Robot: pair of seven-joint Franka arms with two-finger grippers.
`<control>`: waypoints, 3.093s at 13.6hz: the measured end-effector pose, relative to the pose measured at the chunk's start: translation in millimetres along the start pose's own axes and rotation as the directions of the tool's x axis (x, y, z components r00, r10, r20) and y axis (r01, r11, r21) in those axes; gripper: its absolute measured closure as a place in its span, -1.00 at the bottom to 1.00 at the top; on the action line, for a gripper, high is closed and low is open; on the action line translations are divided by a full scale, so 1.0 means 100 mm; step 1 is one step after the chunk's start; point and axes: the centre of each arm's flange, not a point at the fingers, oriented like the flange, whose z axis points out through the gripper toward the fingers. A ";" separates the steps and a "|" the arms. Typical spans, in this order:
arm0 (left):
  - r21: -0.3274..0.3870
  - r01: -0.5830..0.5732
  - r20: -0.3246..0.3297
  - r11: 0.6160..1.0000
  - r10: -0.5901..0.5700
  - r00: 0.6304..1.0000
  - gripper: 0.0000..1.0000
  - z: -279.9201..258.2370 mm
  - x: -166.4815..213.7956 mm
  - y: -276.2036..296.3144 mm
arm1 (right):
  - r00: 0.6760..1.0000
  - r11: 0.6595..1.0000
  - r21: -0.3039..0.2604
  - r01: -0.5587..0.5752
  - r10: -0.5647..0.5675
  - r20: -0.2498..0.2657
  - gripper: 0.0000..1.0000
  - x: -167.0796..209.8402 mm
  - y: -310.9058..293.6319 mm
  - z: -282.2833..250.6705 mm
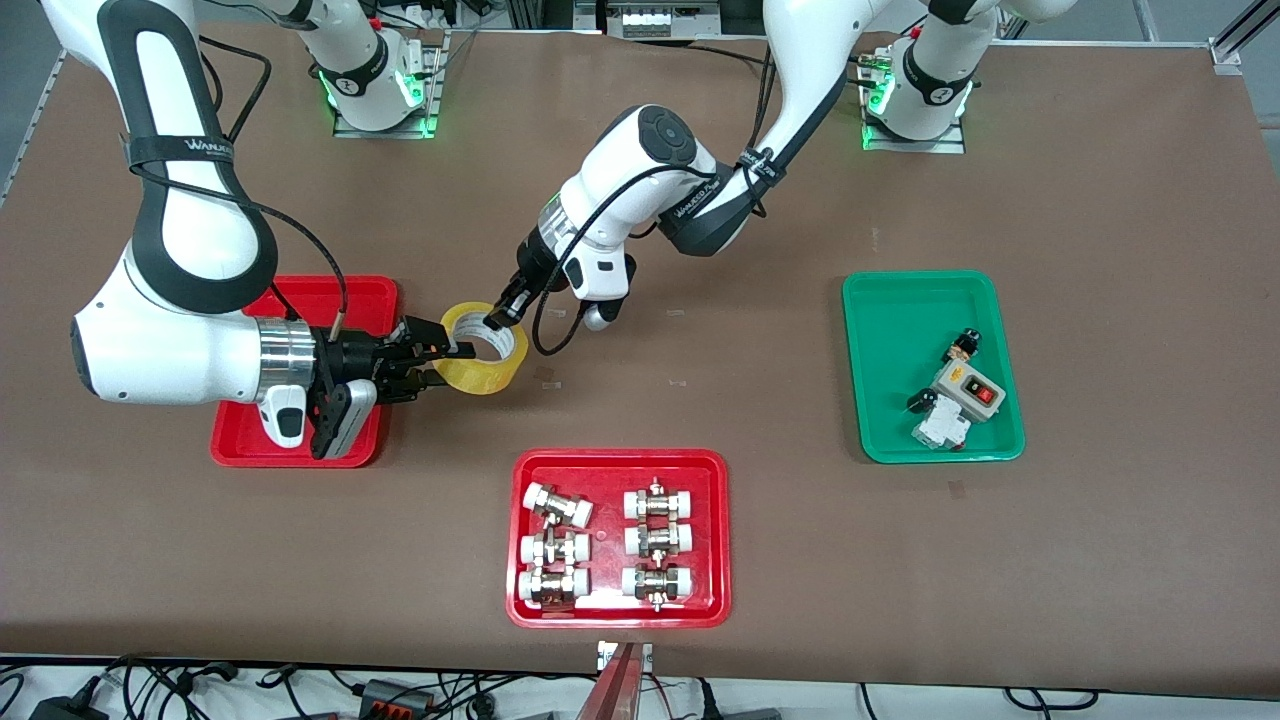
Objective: Left arm passes tape to right arm into tray
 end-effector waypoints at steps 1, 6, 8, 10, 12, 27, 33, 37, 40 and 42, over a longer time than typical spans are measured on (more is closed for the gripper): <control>0.000 0.002 -0.001 1.000 -0.002 1.000 0.57 0.00 0.00 0.00 | 1.000 1.000 0.000 0.002 -0.002 0.000 -0.10 0.00 0.00 0.00; -0.023 -0.043 -0.029 0.999 0.042 0.999 -0.37 -0.05 0.09 0.10 | 1.000 1.000 0.003 0.002 -0.002 0.005 -0.09 0.00 0.01 0.03; -0.022 -0.107 -0.041 0.994 0.106 0.993 -0.81 -0.08 0.19 0.17 | 1.000 1.000 0.003 0.002 -0.002 0.005 -0.09 0.00 0.01 0.03; 0.018 -0.149 -0.052 0.989 0.150 0.987 -1.00 -0.11 0.28 0.21 | 1.000 1.000 0.003 0.003 -0.003 0.006 -0.09 0.00 0.01 0.03; 0.076 -0.180 -0.058 0.981 0.185 0.981 -1.00 -0.19 0.32 0.25 | 1.000 1.000 0.003 0.003 -0.003 0.006 -0.09 0.00 0.01 0.03; 0.638 -0.607 0.123 0.475 0.714 0.689 -1.00 -2.33 1.41 0.71 | 0.977 0.964 -0.169 -0.204 0.211 0.026 -0.09 -0.74 1.34 -0.83; 0.712 -0.663 0.290 0.233 0.762 0.580 -1.00 -3.29 1.86 0.70 | 0.869 0.866 -0.087 -0.493 0.495 -0.003 -0.09 -1.71 2.27 -1.21; 0.711 -0.689 0.350 0.145 0.776 0.524 -1.00 -3.95 2.48 0.78 | 0.824 0.823 -0.031 -0.567 0.567 -0.014 -0.09 -1.98 2.70 -1.14; 0.706 -0.700 0.379 0.109 0.777 0.503 -1.00 -4.11 2.62 0.77 | 0.808 0.808 -0.018 -0.588 0.589 -0.002 -0.09 -2.07 2.87 -1.04; 0.698 -0.710 0.393 0.099 0.776 0.494 -1.00 -4.23 2.78 0.76 | 0.802 0.802 -0.014 -0.597 0.597 0.003 -0.09 -2.11 2.94 -0.99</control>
